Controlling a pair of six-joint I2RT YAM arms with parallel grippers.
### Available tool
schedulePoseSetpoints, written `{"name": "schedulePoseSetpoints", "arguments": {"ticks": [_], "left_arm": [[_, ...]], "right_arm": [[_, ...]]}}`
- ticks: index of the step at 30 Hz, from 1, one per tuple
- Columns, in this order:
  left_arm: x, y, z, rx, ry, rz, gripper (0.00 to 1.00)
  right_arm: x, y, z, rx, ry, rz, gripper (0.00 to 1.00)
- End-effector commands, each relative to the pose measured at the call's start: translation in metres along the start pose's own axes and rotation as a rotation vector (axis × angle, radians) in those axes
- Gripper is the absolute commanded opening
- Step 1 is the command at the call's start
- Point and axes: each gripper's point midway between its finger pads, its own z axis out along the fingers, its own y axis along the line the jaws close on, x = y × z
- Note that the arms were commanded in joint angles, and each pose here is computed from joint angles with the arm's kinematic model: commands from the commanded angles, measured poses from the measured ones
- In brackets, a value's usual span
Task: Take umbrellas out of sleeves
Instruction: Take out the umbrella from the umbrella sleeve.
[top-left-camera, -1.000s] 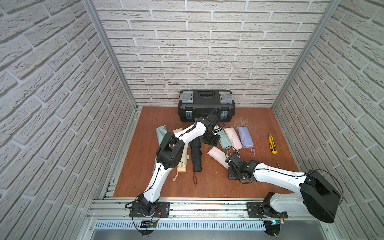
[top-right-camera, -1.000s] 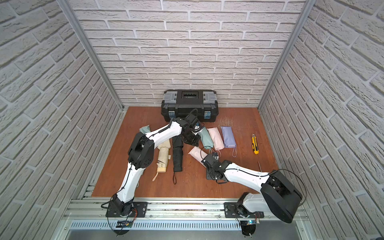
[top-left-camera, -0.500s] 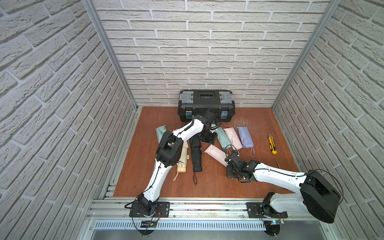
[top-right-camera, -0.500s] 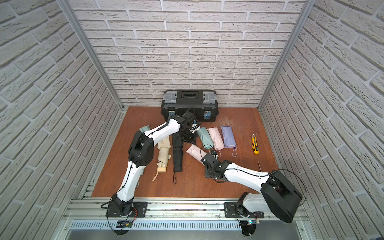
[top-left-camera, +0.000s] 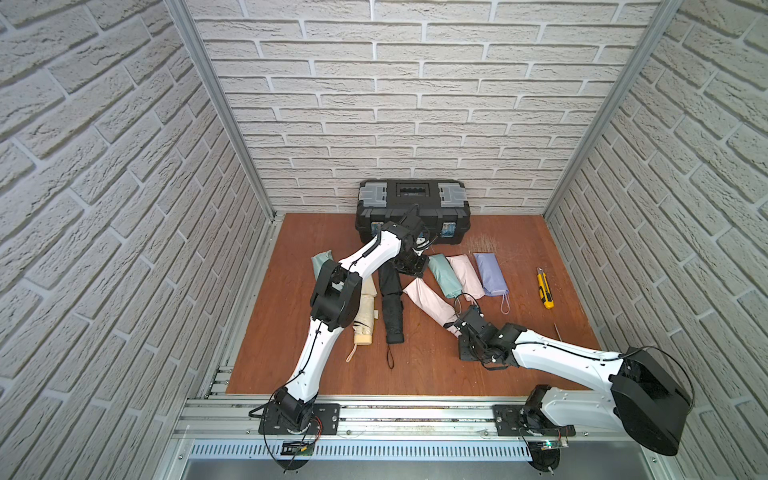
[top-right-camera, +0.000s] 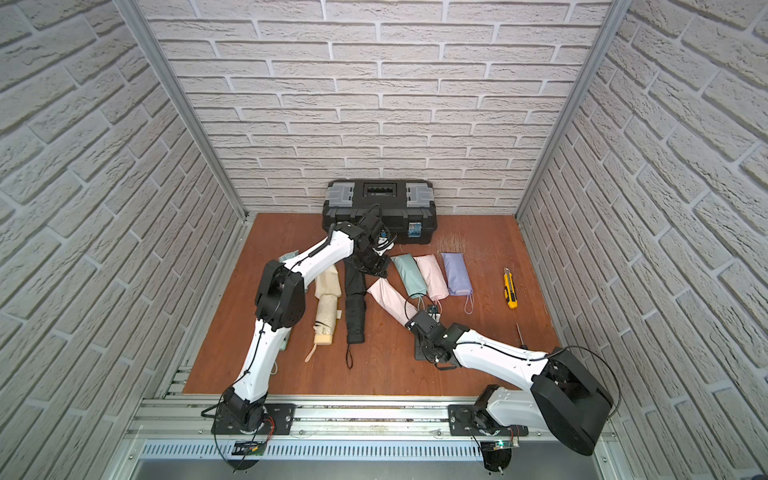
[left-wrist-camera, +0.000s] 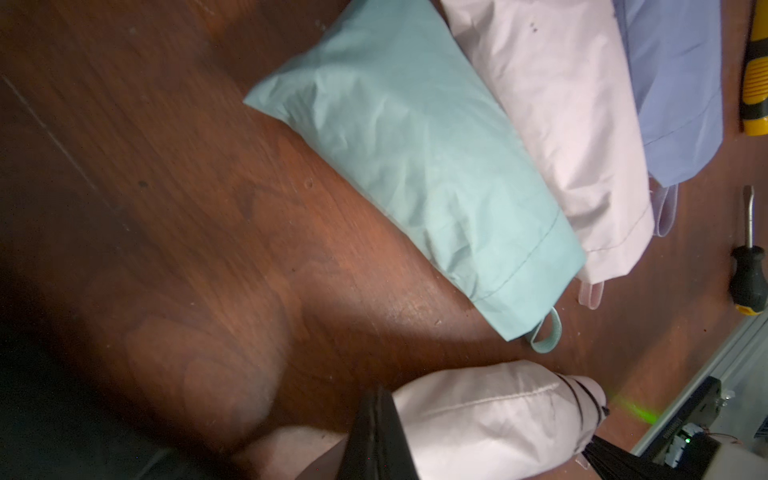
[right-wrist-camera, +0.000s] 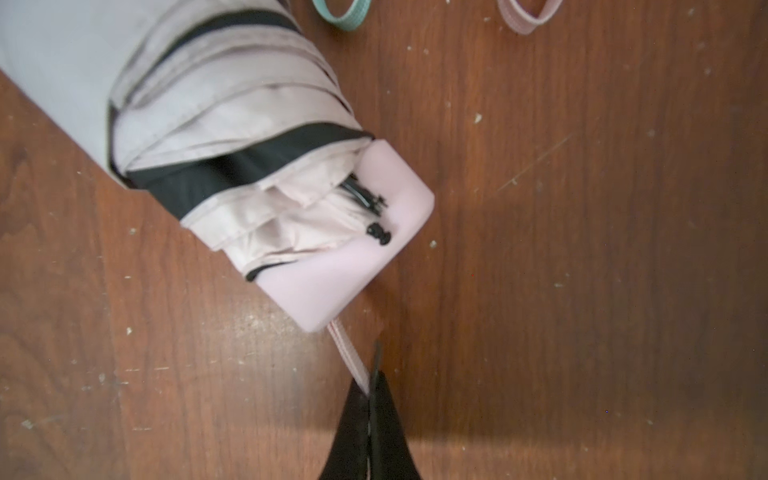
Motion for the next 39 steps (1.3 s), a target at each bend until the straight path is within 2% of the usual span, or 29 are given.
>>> {"name": "schedulePoseSetpoints", "arguments": {"ticks": [1, 8, 9, 11, 14, 18, 23, 29, 34, 39], "left_arm": [[-0.008, 0.007, 0.000, -0.015, -0.017, 0.012, 0.00], [-0.010, 0.001, -0.001, 0.004, -0.022, 0.022, 0.01], [-0.010, 0.001, -0.003, -0.002, -0.026, 0.025, 0.10], [-0.011, -0.002, -0.008, -0.005, -0.034, 0.037, 0.17], [-0.011, 0.001, -0.015, -0.035, -0.047, 0.044, 0.38], [-0.006, 0.007, -0.023, -0.061, -0.051, 0.046, 0.45], [0.003, 0.008, -0.026, -0.055, -0.048, 0.047, 0.47], [0.008, -0.010, -0.026, 0.146, -0.061, 0.044, 0.48], [0.012, -0.024, -0.025, 0.246, -0.092, 0.114, 0.50], [0.021, -0.020, -0.019, 0.230, -0.071, 0.153, 0.50]], "right_arm": [[0.008, -0.010, 0.002, 0.041, 0.024, 0.003, 0.03], [0.009, -0.010, 0.003, 0.043, 0.026, 0.003, 0.03], [0.009, -0.010, 0.003, 0.043, 0.026, 0.001, 0.03], [0.008, -0.010, 0.003, 0.043, 0.026, 0.001, 0.03], [0.008, -0.011, 0.003, 0.048, 0.027, 0.004, 0.03], [0.009, -0.011, 0.003, 0.051, 0.031, 0.003, 0.03], [0.008, -0.011, 0.003, 0.051, 0.030, 0.002, 0.03], [0.009, -0.011, 0.003, 0.052, 0.032, 0.000, 0.03], [0.009, -0.011, 0.003, 0.052, 0.033, 0.001, 0.03], [0.009, -0.011, 0.003, 0.053, 0.033, 0.001, 0.03]]}}
